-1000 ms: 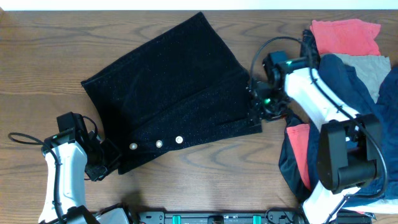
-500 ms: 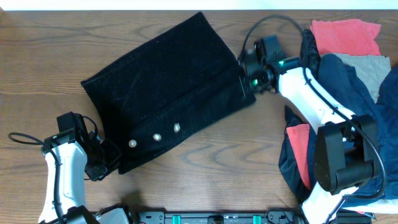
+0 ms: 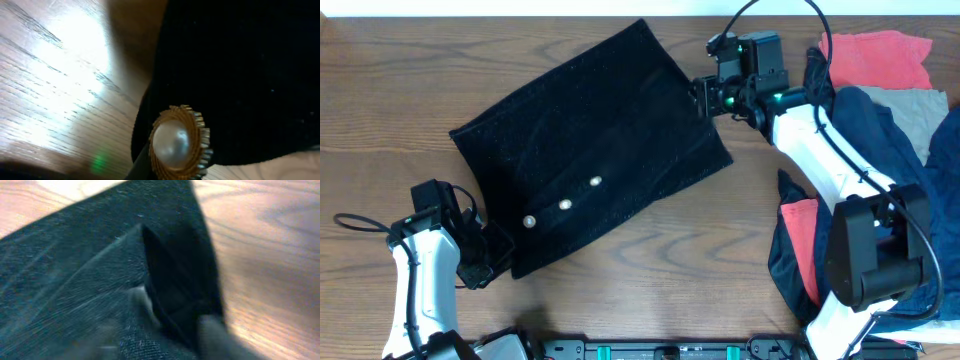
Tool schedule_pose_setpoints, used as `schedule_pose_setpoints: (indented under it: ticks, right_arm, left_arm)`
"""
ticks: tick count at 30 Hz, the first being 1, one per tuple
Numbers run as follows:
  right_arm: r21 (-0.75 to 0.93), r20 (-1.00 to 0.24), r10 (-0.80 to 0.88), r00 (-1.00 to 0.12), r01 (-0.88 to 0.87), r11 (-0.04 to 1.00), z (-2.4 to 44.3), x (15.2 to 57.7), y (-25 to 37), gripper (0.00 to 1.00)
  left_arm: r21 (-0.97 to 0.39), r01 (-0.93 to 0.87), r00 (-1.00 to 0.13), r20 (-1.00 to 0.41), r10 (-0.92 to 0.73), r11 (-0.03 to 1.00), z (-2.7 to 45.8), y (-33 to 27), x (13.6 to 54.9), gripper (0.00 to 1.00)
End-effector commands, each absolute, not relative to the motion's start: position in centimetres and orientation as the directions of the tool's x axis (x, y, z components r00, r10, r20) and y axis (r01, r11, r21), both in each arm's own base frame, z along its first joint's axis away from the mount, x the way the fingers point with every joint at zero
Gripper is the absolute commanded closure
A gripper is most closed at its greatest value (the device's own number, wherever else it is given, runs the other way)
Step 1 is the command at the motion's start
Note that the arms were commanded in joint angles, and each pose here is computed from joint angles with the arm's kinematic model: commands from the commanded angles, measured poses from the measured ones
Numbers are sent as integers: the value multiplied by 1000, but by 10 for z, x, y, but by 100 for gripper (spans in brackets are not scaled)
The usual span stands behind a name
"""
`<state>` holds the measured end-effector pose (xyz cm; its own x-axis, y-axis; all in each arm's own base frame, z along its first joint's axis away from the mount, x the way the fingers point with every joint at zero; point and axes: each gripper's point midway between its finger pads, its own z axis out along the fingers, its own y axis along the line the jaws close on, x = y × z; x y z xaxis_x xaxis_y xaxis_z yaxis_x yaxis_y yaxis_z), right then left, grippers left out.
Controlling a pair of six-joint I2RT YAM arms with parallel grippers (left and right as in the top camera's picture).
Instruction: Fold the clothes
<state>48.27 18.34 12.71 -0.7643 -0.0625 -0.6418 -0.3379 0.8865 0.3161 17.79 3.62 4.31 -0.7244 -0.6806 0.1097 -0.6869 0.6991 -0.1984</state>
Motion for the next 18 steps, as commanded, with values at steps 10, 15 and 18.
schedule_pose_setpoints:
  ticks: [10,15,18]
  right_arm:
    - [222,-230,22,-973,-30,975,65,405,104,2]
    - [273,-165,-1,-986,-47,961,42,381,123,7]
    - [298,-164,-11,-986,-60,953,32,374,134,11]
  left_arm:
    - [-162,-688,-724,98,-682,707,43,43,175,94]
    - [-163,-688,-724,97,-683,707,43,43,175,93]
    - [-162,-688,-724,98,-682,707,43,43,175,94]
